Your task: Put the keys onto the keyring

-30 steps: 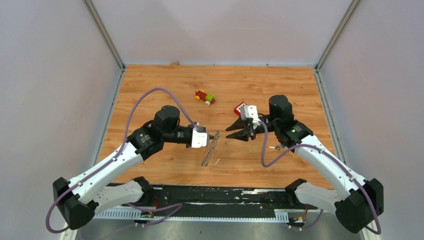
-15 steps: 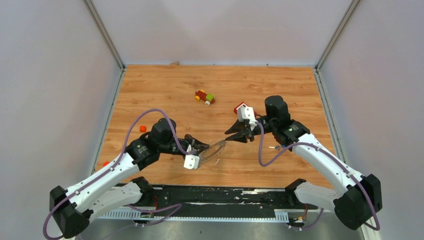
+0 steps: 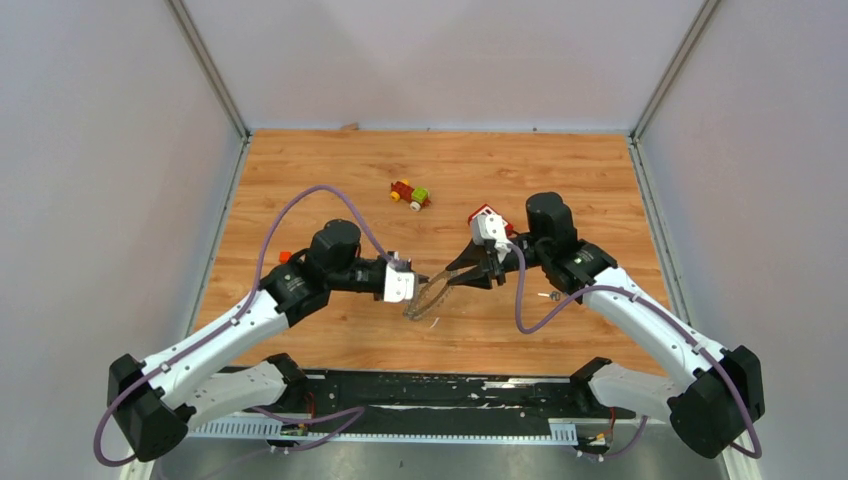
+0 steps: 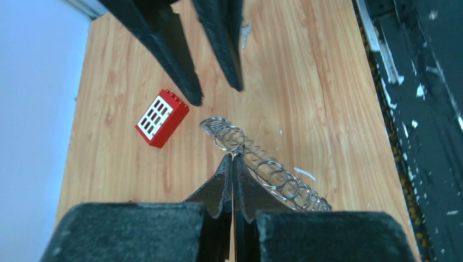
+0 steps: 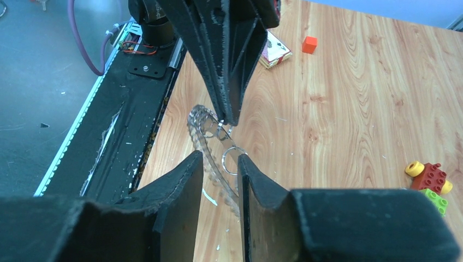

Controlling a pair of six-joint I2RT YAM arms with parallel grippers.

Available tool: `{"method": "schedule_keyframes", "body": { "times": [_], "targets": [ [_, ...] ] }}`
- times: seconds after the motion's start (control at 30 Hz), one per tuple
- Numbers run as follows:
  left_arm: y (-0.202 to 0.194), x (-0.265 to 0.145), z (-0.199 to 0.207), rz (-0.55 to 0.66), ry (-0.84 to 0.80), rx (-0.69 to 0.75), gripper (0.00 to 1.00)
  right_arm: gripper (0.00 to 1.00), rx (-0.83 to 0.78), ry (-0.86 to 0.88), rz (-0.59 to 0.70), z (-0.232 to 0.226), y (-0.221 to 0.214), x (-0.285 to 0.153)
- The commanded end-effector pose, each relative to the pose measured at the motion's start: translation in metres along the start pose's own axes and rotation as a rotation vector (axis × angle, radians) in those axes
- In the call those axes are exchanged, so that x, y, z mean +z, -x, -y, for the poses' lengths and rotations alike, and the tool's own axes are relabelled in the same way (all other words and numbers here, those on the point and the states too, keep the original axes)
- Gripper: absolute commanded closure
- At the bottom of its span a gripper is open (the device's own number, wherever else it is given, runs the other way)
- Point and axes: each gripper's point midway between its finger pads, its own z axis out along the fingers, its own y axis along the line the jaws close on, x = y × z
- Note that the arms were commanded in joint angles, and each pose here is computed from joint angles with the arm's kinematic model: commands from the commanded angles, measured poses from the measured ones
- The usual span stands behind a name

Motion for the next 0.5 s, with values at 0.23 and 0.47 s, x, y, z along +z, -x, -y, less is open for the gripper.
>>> {"method": "schedule_keyframes", "body": {
  "times": [0.23,0.47],
  "targets": [
    [0.055,0.004,-0.031,0.134,0.049,-0.336,1.0,0.66,-0.041,-0.028,0.02,0.004,0.015,-0.002],
    [0.056,0.009,-0.033,0.143,0.043,-0.37,1.0,0.68,-0.039,-0.033,0.024,0.006,0.021,0.0]
  ]
}}
